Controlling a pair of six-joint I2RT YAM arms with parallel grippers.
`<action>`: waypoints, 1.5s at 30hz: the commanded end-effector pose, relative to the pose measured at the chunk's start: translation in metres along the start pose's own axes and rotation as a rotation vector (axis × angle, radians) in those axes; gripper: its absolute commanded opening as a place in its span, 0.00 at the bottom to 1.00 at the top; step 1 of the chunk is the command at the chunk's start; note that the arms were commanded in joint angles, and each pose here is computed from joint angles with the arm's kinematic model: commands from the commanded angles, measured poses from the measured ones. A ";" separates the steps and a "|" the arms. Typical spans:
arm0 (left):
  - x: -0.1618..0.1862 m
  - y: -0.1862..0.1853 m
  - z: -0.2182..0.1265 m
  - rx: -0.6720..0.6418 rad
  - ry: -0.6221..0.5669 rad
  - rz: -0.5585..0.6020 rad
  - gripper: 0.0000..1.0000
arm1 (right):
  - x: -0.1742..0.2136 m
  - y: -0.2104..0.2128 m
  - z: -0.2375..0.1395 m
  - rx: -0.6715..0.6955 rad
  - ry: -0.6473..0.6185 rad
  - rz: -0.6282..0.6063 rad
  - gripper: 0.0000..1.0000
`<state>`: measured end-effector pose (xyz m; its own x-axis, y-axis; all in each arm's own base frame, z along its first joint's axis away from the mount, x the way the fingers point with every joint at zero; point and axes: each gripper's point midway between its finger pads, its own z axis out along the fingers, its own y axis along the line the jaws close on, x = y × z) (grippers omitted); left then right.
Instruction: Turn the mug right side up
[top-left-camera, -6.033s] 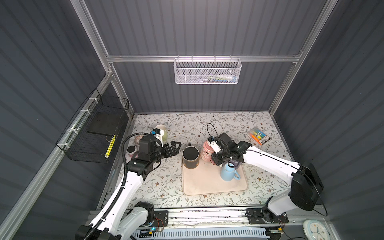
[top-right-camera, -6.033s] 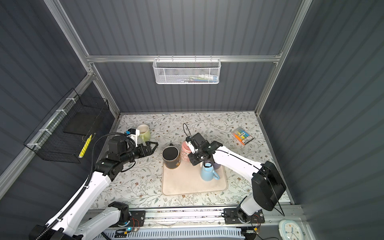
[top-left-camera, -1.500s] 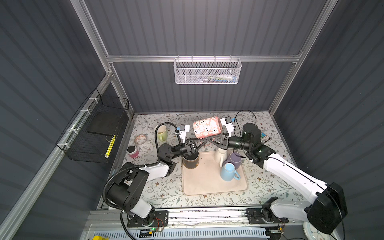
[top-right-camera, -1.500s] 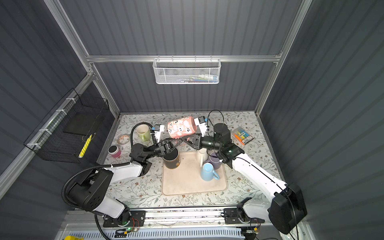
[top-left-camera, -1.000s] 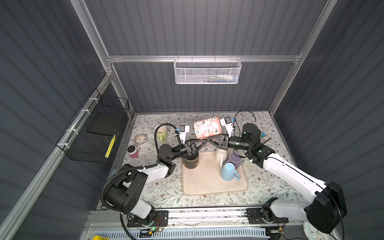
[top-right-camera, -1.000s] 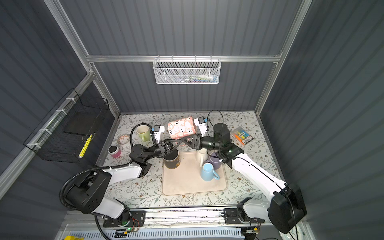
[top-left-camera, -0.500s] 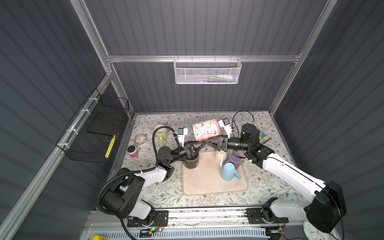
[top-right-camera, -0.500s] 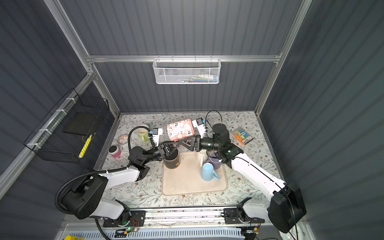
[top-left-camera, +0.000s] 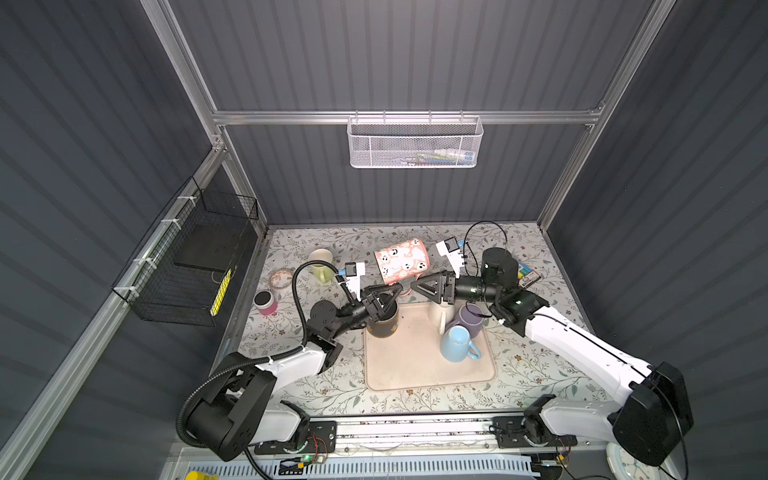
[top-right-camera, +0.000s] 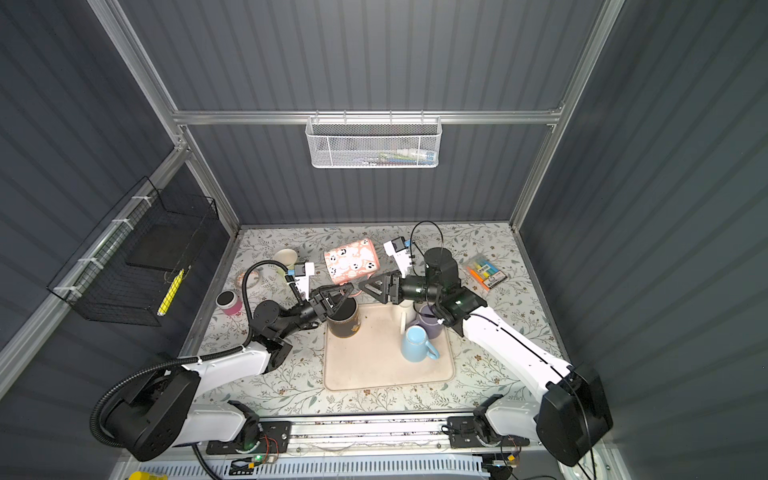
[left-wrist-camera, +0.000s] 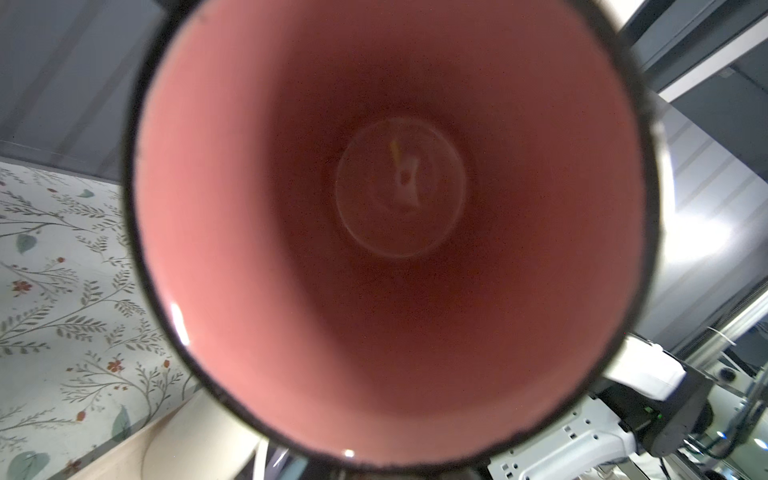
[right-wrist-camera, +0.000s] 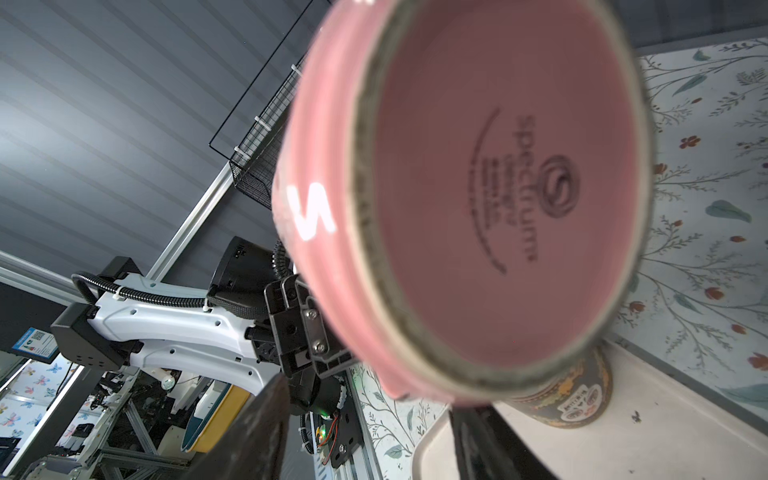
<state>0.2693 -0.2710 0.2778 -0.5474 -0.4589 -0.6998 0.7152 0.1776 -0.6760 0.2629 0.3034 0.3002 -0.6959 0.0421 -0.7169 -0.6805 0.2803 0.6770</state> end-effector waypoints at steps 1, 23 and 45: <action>-0.031 -0.021 -0.004 0.004 -0.111 0.141 0.00 | 0.000 0.005 -0.002 -0.003 -0.003 -0.037 0.62; -0.064 0.029 -0.029 -0.494 -0.117 0.330 0.00 | 0.012 -0.002 -0.007 0.027 0.015 -0.041 0.58; -0.116 0.078 -0.029 -0.986 0.061 0.567 0.00 | 0.022 -0.002 -0.012 0.032 0.019 -0.060 0.57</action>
<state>0.3626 -0.1863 0.2556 -0.4034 -0.0591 -0.9131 0.2658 0.9473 -0.1788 0.2506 0.2935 0.2816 -0.6838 0.0047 -0.7297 -0.6911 0.3167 0.6497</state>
